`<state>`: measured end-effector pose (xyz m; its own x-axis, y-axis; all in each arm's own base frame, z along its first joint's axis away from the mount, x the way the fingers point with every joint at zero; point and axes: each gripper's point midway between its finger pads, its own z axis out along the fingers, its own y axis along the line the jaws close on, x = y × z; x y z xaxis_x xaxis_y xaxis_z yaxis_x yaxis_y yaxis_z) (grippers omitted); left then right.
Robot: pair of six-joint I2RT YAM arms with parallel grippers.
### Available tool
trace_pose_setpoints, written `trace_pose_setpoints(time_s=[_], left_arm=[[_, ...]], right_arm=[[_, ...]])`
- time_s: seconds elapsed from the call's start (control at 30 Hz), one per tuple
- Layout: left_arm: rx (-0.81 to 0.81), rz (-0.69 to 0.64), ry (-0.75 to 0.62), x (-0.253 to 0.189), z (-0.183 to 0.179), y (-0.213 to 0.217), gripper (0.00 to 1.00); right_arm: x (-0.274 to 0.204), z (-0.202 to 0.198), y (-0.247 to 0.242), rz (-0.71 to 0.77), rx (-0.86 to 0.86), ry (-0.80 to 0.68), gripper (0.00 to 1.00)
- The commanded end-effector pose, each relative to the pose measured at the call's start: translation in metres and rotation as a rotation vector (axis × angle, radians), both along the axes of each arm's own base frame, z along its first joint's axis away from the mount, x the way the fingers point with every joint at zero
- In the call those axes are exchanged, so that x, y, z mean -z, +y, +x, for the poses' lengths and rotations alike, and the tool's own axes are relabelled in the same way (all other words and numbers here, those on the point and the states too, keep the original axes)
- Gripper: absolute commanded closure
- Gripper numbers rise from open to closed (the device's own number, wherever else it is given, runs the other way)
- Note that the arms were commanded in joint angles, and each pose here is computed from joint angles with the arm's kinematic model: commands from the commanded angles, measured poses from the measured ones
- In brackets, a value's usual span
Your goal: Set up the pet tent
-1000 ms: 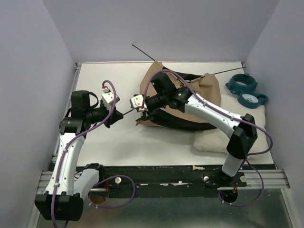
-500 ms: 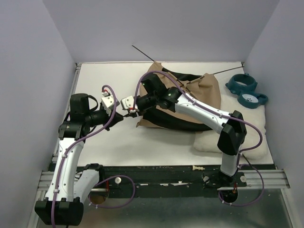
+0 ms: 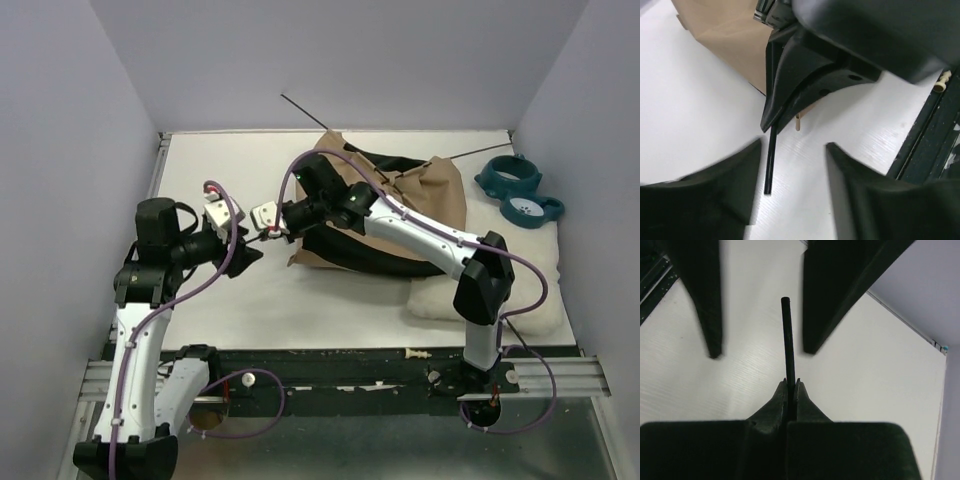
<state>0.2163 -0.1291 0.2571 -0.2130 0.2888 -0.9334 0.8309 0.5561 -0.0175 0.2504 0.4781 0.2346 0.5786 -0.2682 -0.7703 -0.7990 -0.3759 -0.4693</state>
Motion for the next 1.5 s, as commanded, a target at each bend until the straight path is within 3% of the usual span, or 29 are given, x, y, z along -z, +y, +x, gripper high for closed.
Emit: trace_pose_setpoints(time_s=[0.0,0.03,0.1,0.2,0.3,0.43,0.6,0.7,0.77,1.2,1.47], left_arm=[[-0.108,-0.044,-0.103,-0.053,-0.009,0.013,0.18],[-0.135,-0.041,-0.124,-0.058,-0.01,0.018,0.12],[-0.176,-0.054,-0.154,-0.068,-0.012,0.023,0.1],[-0.242,-0.102,-0.204,-0.083,-0.009,0.027,0.1],[-0.42,-0.191,-0.281,-0.087,0.008,0.045,0.14],[-0.254,-0.2,-0.381,-0.055,0.001,0.024,0.11],[-0.047,-0.314,-0.351,-0.033,0.005,-0.004,0.11],[-0.058,-0.338,-0.352,-0.026,0.025,-0.011,0.14],[0.025,-0.32,-0.395,-0.028,0.023,-0.03,0.15],[0.094,-0.326,-0.524,-0.017,0.05,-0.096,0.24],[0.074,-0.347,-0.545,-0.017,0.058,-0.11,0.32]], right_arm=[[-0.04,0.038,-0.024,0.051,0.125,-0.061,0.99],[-0.046,0.046,-0.032,0.056,0.149,-0.069,0.99],[-0.052,0.058,-0.045,0.055,0.192,-0.074,0.99],[-0.066,0.079,-0.065,0.066,0.26,-0.088,0.99],[-0.097,0.089,-0.08,0.119,0.312,-0.091,0.99],[-0.125,0.089,-0.096,0.16,0.338,-0.112,0.99],[-0.15,0.083,-0.112,0.195,0.356,-0.139,0.99],[-0.157,0.083,-0.117,0.203,0.374,-0.156,0.99],[-0.159,0.083,-0.12,0.203,0.384,-0.163,0.99],[-0.173,0.071,-0.129,0.227,0.396,-0.149,0.99],[-0.165,0.064,-0.133,0.21,0.387,-0.144,0.99]])
